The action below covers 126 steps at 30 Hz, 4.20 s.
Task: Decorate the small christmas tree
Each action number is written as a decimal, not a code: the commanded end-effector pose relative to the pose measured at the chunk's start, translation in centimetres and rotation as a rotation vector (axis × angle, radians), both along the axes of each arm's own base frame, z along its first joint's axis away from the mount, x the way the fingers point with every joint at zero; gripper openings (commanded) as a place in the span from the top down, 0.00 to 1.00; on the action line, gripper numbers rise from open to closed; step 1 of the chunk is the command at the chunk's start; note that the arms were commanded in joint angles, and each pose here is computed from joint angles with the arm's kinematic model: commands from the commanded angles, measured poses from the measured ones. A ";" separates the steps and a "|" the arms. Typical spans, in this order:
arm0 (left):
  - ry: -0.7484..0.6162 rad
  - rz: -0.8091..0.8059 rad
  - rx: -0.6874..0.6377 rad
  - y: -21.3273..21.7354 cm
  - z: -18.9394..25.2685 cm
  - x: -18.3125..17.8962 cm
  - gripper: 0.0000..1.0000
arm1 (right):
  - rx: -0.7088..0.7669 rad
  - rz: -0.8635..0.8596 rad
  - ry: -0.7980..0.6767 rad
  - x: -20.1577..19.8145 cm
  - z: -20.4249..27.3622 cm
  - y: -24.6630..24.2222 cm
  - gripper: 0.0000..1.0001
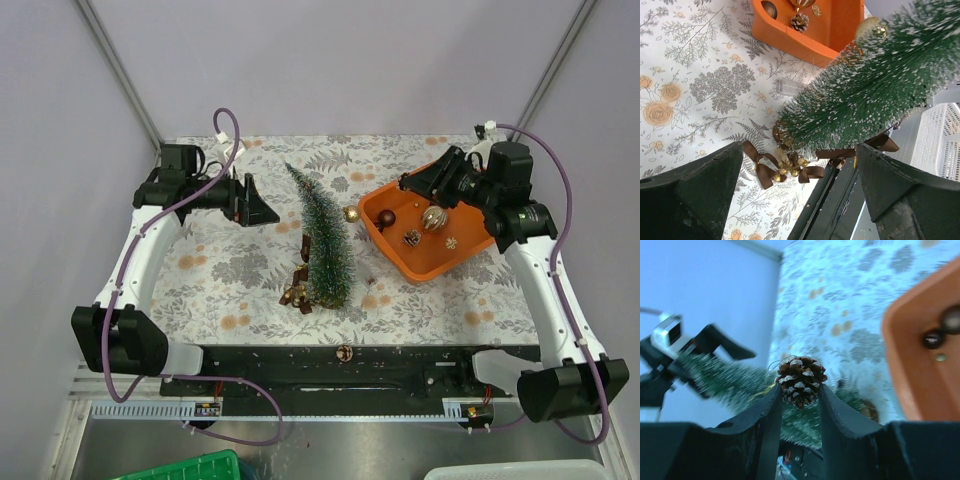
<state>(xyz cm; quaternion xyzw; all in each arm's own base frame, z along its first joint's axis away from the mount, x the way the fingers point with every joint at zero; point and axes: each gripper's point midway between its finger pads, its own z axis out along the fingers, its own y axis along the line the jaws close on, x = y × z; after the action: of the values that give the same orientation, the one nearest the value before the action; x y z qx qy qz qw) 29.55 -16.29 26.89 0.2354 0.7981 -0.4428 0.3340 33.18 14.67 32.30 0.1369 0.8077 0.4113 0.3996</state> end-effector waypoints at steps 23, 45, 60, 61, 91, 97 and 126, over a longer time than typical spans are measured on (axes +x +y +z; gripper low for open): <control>-0.107 0.062 -0.074 -1.6 3.3 3.6 0.01 | -0.359 0.415 -0.156 -7.2 3.6 10.1 0.71; -0.076 -0.009 -0.049 -4.5 0.7 2.9 0.01 | -0.378 0.421 -0.195 -6.2 4.1 12.6 0.73; -0.111 -0.023 -0.053 -5.1 1.8 2.6 0.01 | -0.366 0.426 -0.221 -5.1 4.7 13.8 0.73; -0.114 -0.022 -0.053 -5.1 1.9 2.6 0.01 | -0.367 0.427 -0.217 -5.0 4.5 13.8 0.73; -0.114 -0.023 -0.045 -5.0 1.5 2.3 0.01 | -0.322 0.524 -0.271 -8.3 7.8 13.3 0.73; -0.114 -0.021 -0.040 -4.9 1.2 2.2 0.01 | -0.307 0.545 -0.275 -8.7 7.9 13.5 0.73; -0.124 -0.025 -0.033 -4.8 1.3 2.0 0.01 | -0.351 0.554 -0.235 -7.1 5.4 14.4 0.75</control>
<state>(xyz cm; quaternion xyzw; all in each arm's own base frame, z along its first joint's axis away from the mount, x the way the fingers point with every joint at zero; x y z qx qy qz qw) 31.81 -21.16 26.82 0.2489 0.7806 -0.4533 0.3509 25.71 28.23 37.78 -0.1911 0.8270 0.3702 0.3775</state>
